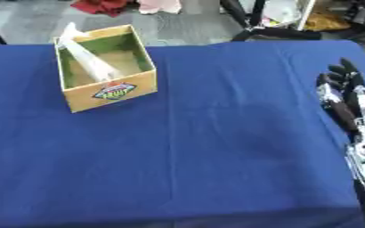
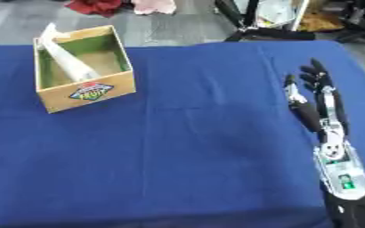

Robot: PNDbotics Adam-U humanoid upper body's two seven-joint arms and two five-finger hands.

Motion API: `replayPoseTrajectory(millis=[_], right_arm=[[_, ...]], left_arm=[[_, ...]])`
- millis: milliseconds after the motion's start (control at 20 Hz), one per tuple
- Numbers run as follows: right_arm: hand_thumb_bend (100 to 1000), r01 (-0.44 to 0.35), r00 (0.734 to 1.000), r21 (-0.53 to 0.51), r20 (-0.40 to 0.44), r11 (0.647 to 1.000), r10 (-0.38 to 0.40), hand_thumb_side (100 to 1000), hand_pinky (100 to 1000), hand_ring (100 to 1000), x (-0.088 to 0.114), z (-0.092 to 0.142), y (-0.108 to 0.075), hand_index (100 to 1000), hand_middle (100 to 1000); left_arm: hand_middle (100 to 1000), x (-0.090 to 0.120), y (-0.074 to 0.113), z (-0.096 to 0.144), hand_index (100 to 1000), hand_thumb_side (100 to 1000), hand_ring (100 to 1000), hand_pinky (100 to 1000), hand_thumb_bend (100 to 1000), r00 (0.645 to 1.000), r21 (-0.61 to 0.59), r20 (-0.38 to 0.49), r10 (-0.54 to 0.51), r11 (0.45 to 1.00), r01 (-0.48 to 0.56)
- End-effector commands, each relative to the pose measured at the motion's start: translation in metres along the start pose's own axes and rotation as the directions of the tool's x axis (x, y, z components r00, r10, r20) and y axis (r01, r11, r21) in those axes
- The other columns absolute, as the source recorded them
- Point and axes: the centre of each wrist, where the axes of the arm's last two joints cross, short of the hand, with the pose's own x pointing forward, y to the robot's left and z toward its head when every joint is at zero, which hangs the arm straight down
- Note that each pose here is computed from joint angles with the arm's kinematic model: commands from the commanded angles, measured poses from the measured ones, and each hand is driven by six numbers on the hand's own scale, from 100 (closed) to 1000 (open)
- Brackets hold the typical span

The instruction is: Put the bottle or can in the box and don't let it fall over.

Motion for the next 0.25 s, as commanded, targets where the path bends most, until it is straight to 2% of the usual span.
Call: replayPoseTrajectory(millis=[50, 250], right_arm=[[191, 0.017, 0.999, -0.025, 0.030, 1.000, -0.016, 582, 910, 885, 0.0062, -0.0022, -0.0057, 1000, 847], [183, 0.039, 0.999, -0.030, 0.024, 0.999, -0.038, 589, 909, 881, 0.0048, 0.0040, -0.0034, 999, 843]], left_arm=[[863, 0.0072, 0.0025, -0.0039, 937, 871, 774, 827, 661, 0.999, -0.016, 0.031, -0.014, 1.000, 0.014], [862, 0.0062, 0.0023, -0.0031, 936, 899, 773, 826, 676, 1.000, -0.013, 0.029, -0.008, 1.000, 0.008]])
